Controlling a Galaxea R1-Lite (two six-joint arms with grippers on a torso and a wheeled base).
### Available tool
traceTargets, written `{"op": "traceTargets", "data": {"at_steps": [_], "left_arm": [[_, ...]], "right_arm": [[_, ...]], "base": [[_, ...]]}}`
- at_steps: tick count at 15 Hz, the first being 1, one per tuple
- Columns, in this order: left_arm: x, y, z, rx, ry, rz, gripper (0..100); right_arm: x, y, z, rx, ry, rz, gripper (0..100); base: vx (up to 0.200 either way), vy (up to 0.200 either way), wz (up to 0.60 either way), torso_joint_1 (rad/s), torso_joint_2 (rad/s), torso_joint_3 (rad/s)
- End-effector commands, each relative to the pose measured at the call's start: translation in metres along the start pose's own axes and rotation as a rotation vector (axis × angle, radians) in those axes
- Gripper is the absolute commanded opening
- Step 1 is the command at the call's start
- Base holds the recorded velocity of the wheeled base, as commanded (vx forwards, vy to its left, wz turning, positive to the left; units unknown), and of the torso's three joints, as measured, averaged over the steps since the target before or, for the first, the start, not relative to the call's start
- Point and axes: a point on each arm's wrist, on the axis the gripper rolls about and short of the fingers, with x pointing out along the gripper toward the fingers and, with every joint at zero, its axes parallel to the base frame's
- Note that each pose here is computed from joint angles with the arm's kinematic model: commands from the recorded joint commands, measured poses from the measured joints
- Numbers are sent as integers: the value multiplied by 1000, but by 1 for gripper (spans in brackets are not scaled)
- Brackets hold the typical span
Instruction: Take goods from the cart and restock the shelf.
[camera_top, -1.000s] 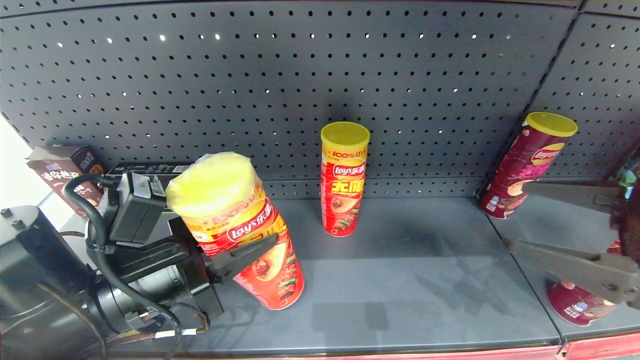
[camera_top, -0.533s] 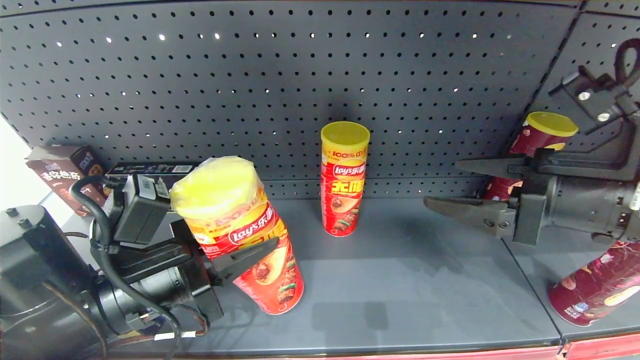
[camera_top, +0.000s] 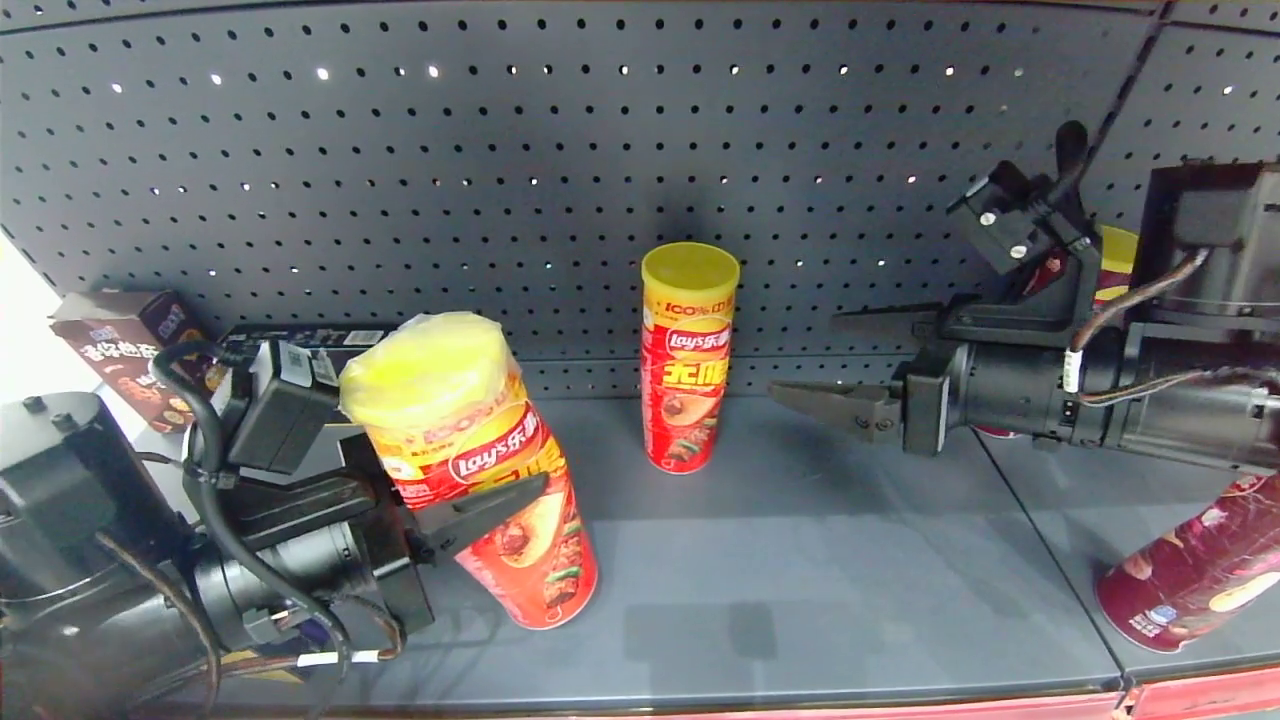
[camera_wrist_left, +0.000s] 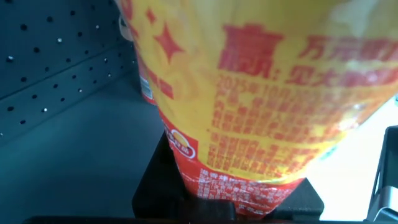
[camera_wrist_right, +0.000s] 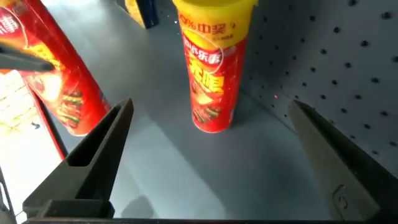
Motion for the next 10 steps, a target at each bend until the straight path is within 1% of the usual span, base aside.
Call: {"op": "traceTargets", "data": {"at_steps": [1,2,5,8,10], "left_arm": [[-1,7,5,4,-5,15,0],[0,7,6,5,-8,15,0],[1,9,10,14,-21,15,0],[7,12,11,16,-25,15,0],[10,14,12,19,-29,15,0]], "right_arm": [[23,-11,-13,7,27,1,100],[29,-16,-16,4,19,8,100],[50,-26,-21,-44,-72,121,100],[66,-30,-33,-60,-92,153,100],[76,-34,-34,-65,-97,152,100]], "base": [[0,0,0,0,0,0],[0,0,0,0,0,0],[0,0,0,0,0,0],[0,0,0,0,0,0],[0,0,0,0,0,0]]}}
